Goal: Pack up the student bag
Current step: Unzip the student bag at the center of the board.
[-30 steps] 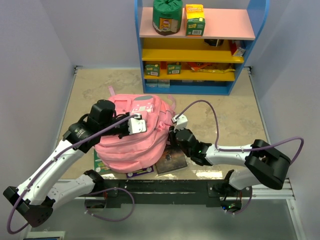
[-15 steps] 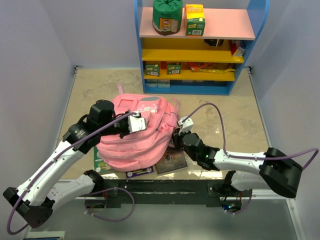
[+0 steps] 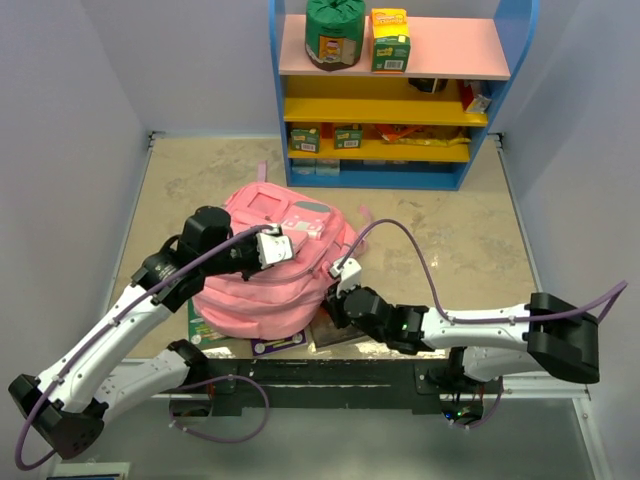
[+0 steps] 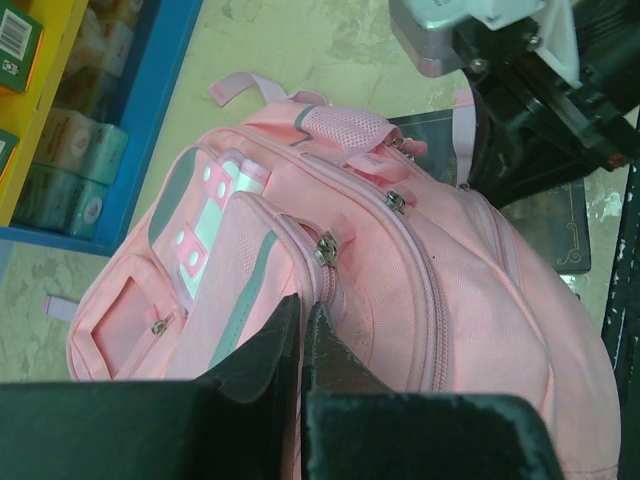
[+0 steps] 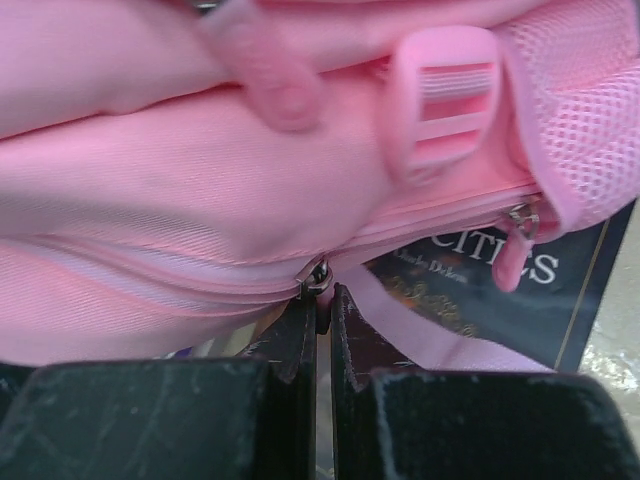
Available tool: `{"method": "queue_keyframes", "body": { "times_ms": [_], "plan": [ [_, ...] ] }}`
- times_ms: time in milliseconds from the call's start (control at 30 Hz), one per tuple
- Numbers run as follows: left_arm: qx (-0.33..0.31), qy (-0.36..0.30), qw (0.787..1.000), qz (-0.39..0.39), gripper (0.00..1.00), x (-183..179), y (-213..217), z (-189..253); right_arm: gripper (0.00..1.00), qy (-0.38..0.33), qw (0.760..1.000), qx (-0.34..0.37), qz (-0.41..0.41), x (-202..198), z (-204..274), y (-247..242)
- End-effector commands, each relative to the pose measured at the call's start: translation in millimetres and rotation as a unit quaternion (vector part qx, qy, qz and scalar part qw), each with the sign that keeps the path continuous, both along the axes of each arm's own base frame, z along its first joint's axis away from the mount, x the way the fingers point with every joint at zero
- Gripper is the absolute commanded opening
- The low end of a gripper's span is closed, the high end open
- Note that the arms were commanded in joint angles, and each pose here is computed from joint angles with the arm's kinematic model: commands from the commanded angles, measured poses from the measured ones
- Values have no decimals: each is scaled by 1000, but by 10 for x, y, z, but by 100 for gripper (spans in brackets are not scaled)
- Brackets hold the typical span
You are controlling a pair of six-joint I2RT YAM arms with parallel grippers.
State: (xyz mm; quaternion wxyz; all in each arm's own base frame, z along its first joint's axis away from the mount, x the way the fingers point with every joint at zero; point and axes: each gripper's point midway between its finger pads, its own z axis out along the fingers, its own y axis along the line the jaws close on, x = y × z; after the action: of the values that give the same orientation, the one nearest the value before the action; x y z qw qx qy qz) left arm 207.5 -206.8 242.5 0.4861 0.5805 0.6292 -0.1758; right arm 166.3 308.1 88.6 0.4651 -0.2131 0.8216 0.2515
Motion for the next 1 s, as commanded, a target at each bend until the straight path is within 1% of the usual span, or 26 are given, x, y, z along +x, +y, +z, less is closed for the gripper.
{"method": "queue_keyframes", "body": {
  "times_ms": [0,100,233,267,333,367,433,467,500,600,700,733,767,800,867,900,967],
  "plan": [
    [-65,-88,994,32,0,260,-71,480,0,21,996,67,50,-290,429,345],
    [-60,-92,993,48,0,310,-32,427,0,20,994,87,64,-399,613,368],
    [-64,-93,992,59,0,344,-26,417,0,15,988,107,111,-609,840,532],
    [-65,-92,992,58,0,347,-32,430,0,10,984,116,134,-682,954,616],
    [-67,-93,992,57,0,347,-39,443,0,8,979,118,169,-826,1017,750],
    [-68,-93,992,57,0,350,-41,460,0,-3,974,128,185,-868,1174,845],
    [-69,-94,991,58,0,355,-42,473,0,-2,971,116,208,-969,1151,986],
    [-72,-96,991,60,0,362,-42,497,0,-11,967,128,218,-991,1304,1079],
    [-74,-94,991,61,0,367,-42,495,0,-8,966,120,230,-1031,1248,1160],
    [-74,-94,991,65,0,378,-23,503,0,-12,961,129,245,-1077,1369,1303],
    [-73,-94,991,67,0,378,-2,500,0,-6,973,107,204,-949,1240,1258],
    [-74,-96,990,69,0,380,14,510,0,-18,981,105,161,-805,1272,1171],
    [-74,-96,990,70,0,380,23,512,0,-13,986,93,140,-756,1167,1070],
    [-74,-98,990,70,0,384,24,512,0,-19,989,92,116,-643,1177,985],
    [-74,-102,989,75,0,391,48,520,0,-21,993,91,69,-456,1198,749],
    [-76,-106,988,78,0,404,57,535,0,-22,995,92,44,-260,1209,633],
    [-77,-110,987,90,0,435,106,558,0,-13,995,99,31,-91,1227,448]
  ]
}}
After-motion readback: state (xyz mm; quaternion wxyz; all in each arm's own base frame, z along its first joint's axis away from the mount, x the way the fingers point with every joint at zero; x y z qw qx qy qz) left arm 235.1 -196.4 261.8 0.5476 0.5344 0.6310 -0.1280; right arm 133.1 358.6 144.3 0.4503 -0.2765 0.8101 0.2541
